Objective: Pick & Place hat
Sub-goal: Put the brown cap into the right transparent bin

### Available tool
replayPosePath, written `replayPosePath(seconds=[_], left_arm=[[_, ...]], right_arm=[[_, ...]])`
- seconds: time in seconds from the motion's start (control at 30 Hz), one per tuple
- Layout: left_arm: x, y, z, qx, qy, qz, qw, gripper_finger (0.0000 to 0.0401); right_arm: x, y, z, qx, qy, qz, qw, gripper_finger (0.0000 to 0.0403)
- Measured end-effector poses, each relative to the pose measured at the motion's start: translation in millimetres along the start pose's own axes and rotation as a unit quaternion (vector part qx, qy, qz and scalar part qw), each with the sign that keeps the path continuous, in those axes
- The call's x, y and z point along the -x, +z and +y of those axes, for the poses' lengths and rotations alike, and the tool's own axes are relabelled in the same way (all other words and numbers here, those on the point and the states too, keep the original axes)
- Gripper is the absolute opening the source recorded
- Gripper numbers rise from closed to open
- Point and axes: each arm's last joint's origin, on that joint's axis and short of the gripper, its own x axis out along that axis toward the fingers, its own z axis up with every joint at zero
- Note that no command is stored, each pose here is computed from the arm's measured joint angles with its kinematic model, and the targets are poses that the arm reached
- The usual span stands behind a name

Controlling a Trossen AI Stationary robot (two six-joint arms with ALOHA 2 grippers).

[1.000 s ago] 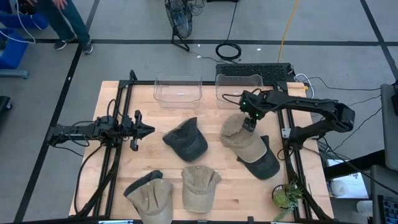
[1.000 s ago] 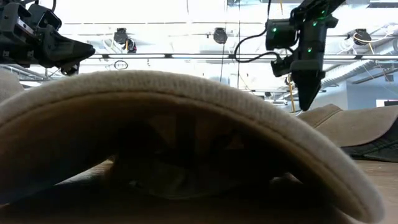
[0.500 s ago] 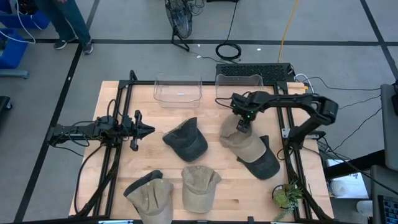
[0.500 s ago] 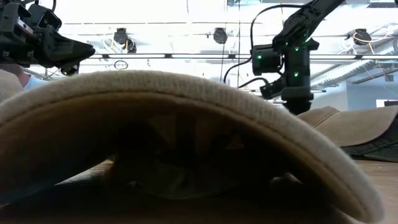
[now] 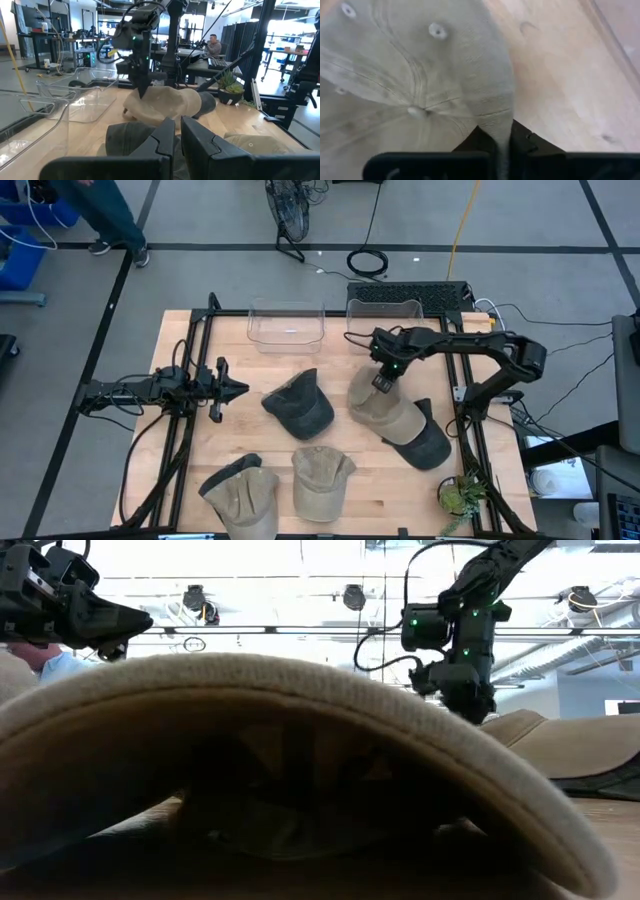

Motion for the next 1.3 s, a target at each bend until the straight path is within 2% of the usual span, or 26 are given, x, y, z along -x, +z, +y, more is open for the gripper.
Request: replayPosePath(seconds=[0.2, 0.37, 0.5, 0.67, 0.97, 1.03, 1.13, 1.2, 1.3], left_arm=[[0.0, -0.1, 0.0, 0.0, 0.0, 0.0, 1.0, 0.0035], [0.0, 0.0, 0.0, 0.0, 0.0, 0.0, 1.0, 0.0035], [0.0, 0.0, 0.0, 0.0, 0.0, 0.0, 1.0, 0.0035], [0.0, 0.0, 0.0, 0.0, 0.0, 0.0, 1.0, 0.0035], [0.0, 0.0, 0.0, 0.0, 0.0, 0.0, 1.0, 0.0035], [0.0, 0.0, 0.0, 0.0, 0.0, 0.0, 1.0, 0.0035], [0.0, 0.0, 0.0, 0.0, 0.0, 0.0, 1.0, 0.0035], [0.0, -0.1, 0.0, 0.0, 0.0, 0.0, 1.0, 0.0035], [0.0, 0.0, 0.0, 0.0, 0.0, 0.0, 1.0, 0.0035]], right_arm=[[40.2, -10.7, 9.3, -0.017, 0.027, -0.078, 0.996, 0.0002], [77.7, -25.9, 14.0, -0.047, 0.028, -0.167, 0.984, 0.0001], [101.8, -34.6, 17.8, -0.059, 0.035, -0.246, 0.967, 0.0001], [118.7, -39.3, 20.2, -0.084, 0.038, -0.312, 0.946, 0.0001], [137.4, -27.8, 26.0, -0.101, 0.093, -0.412, 0.901, 0.0], [140.7, -25.2, 26.1, -0.103, 0.084, -0.437, 0.89, 0.0], [144.8, -21.9, 22.4, -0.113, 0.032, -0.476, 0.871, 0.0], [148.8, -18.5, 18.3, -0.119, 0.002, -0.504, 0.856, 0.0], [157.4, -11.9, 10.3, -0.123, -0.013, -0.544, 0.83, 0.0]])
